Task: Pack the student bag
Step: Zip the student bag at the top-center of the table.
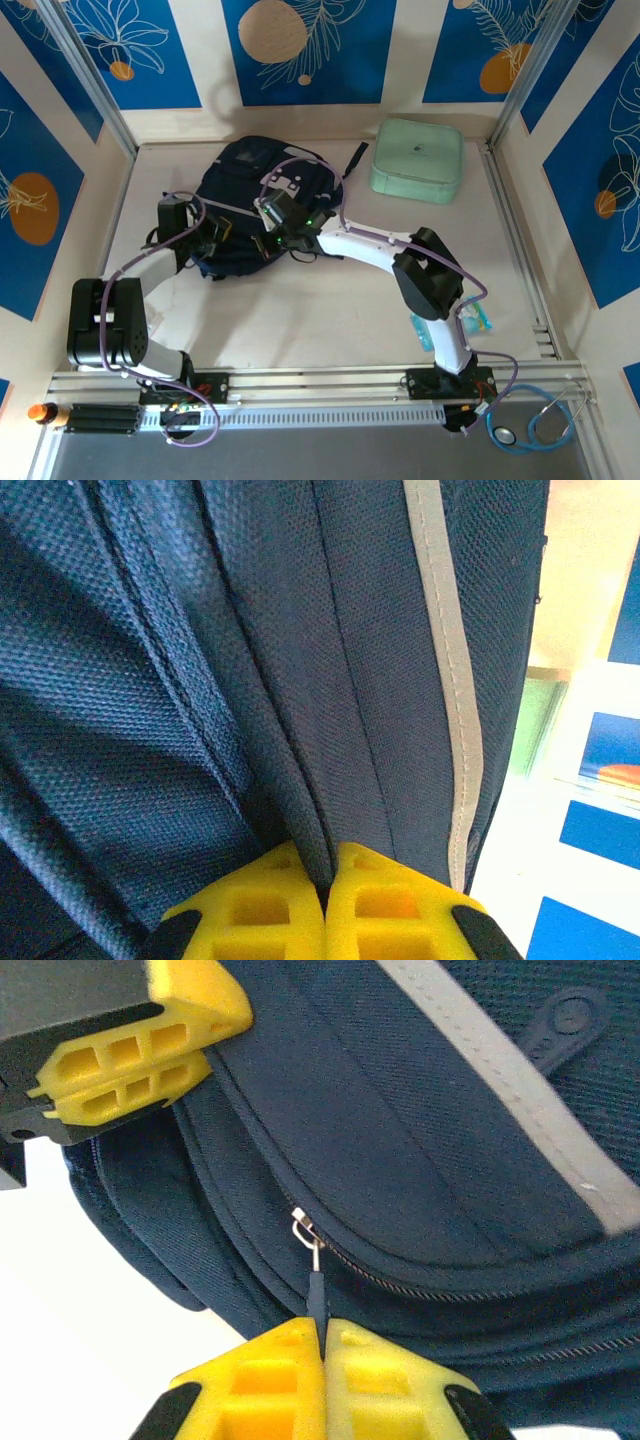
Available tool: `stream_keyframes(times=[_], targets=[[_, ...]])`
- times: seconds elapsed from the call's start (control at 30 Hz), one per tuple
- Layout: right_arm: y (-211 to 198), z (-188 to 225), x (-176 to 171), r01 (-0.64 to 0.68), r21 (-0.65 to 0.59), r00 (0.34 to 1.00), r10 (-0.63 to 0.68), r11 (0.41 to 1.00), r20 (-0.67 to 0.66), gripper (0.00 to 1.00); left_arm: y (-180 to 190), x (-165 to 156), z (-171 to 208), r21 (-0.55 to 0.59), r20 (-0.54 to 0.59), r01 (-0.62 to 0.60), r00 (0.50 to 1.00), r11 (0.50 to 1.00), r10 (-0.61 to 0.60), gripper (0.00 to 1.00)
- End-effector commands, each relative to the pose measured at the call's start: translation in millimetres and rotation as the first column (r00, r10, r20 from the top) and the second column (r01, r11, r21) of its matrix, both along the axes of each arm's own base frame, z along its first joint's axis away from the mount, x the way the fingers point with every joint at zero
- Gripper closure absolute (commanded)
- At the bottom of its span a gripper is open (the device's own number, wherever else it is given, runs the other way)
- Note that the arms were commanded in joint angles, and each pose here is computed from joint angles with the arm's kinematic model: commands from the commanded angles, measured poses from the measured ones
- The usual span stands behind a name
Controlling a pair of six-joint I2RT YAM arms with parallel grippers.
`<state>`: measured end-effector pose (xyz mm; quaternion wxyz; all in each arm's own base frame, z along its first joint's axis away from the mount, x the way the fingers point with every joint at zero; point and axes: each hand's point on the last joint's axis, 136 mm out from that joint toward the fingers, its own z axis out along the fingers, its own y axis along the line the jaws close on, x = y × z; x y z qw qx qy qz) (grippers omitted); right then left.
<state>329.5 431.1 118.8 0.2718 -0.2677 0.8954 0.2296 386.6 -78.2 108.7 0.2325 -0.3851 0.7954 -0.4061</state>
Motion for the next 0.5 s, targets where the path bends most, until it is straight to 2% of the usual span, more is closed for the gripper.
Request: stream_keyframes(times=[0.0, 0.23, 0.47], targets=[[-35, 6, 11, 0.125, -0.112, 0.989, -0.115, 0.986, 0.090, 1.00, -2, 14, 27, 0.027, 0.105, 0.025, 0.994, 0.999, -0.028, 1.00], [-79, 4, 34, 0.289, -0.222, 0.948, -0.246, 0.931, 0.201, 1.00, -2, 10, 26, 0.043, 0.093, 0.039, 0.995, 0.998, -0.043, 1.00], [-98, 10, 58, 0.390, -0.246, 0.908, -0.326, 0.888, 0.264, 1.00, -3, 5, 23, 0.043, 0.080, 0.048, 0.995, 0.998, -0.052, 1.00]])
